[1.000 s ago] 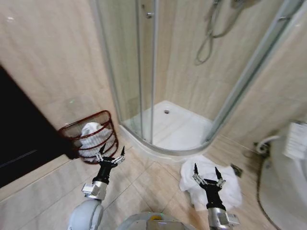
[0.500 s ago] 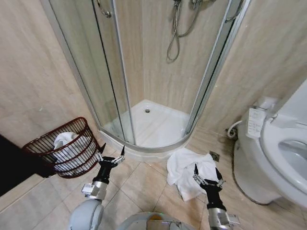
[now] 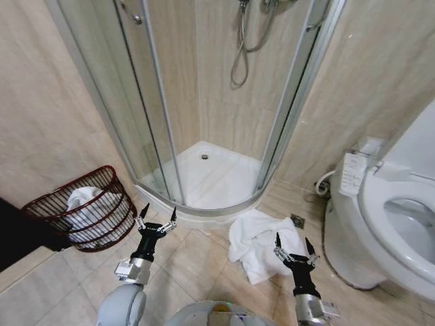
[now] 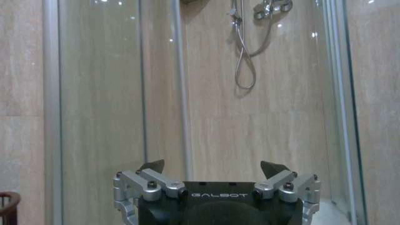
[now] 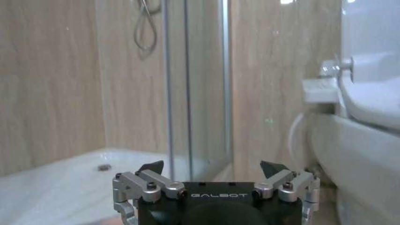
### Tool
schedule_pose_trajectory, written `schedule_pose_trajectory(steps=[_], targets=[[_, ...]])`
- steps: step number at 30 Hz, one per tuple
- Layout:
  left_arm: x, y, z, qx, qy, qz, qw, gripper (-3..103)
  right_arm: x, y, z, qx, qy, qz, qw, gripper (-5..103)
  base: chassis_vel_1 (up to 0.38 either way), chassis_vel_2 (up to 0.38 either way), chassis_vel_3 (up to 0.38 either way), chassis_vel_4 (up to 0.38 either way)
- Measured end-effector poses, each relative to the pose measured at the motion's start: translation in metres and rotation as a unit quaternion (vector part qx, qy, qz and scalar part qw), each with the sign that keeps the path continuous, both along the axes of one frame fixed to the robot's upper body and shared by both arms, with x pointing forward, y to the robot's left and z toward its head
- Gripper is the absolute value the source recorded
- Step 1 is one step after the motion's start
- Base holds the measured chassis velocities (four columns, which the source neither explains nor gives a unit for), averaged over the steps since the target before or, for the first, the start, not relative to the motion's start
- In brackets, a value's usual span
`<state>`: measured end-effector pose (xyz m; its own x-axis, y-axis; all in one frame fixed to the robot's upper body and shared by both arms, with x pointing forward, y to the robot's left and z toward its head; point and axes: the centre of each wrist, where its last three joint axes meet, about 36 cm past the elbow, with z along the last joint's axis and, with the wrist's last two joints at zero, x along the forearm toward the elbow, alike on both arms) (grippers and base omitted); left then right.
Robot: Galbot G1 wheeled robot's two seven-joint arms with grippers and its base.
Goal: Discard the used towel into the hamper.
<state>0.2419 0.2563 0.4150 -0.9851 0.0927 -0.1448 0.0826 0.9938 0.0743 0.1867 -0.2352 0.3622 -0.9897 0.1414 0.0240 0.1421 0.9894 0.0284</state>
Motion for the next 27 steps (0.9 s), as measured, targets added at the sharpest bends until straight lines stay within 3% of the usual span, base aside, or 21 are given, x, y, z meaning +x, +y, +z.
schedule_pose_trajectory(steps=[4, 9, 13, 17, 21, 27], targets=[[-0.002, 0.000, -0.002, -0.002, 0.002, 0.000, 1.0000, 100, 0.006, -0.017, -0.015, 0.016, 0.036, 0.010, 0.999, 100, -0.041, -0.041, 0.060, 0.032], [-0.003, -0.001, -0.004, -0.003, 0.003, 0.001, 1.0000, 100, 0.018, -0.049, -0.037, 0.033, 0.102, 0.058, 0.992, 100, 0.017, 0.022, -0.039, -0.024], [-0.003, -0.002, -0.005, -0.006, 0.002, 0.003, 1.0000, 100, 0.050, -0.071, -0.054, 0.067, 0.181, 0.076, 0.978, 100, 0.008, 0.008, -0.018, -0.010], [-0.003, -0.002, -0.005, -0.007, 0.000, 0.004, 1.0000, 100, 0.081, -0.093, -0.068, 0.076, 0.224, 0.105, 0.966, 100, 0.000, 0.000, 0.000, 0.000], [-0.003, -0.002, -0.005, -0.013, -0.002, 0.003, 0.9999, 100, 0.107, -0.105, -0.082, 0.065, 0.246, 0.121, 0.960, 100, 0.000, 0.000, 0.000, 0.000], [-0.001, 0.000, -0.003, -0.020, -0.008, 0.003, 0.9998, 100, 0.134, -0.100, -0.100, 0.051, 0.272, 0.150, 0.949, 100, 0.000, 0.000, 0.000, 0.000]])
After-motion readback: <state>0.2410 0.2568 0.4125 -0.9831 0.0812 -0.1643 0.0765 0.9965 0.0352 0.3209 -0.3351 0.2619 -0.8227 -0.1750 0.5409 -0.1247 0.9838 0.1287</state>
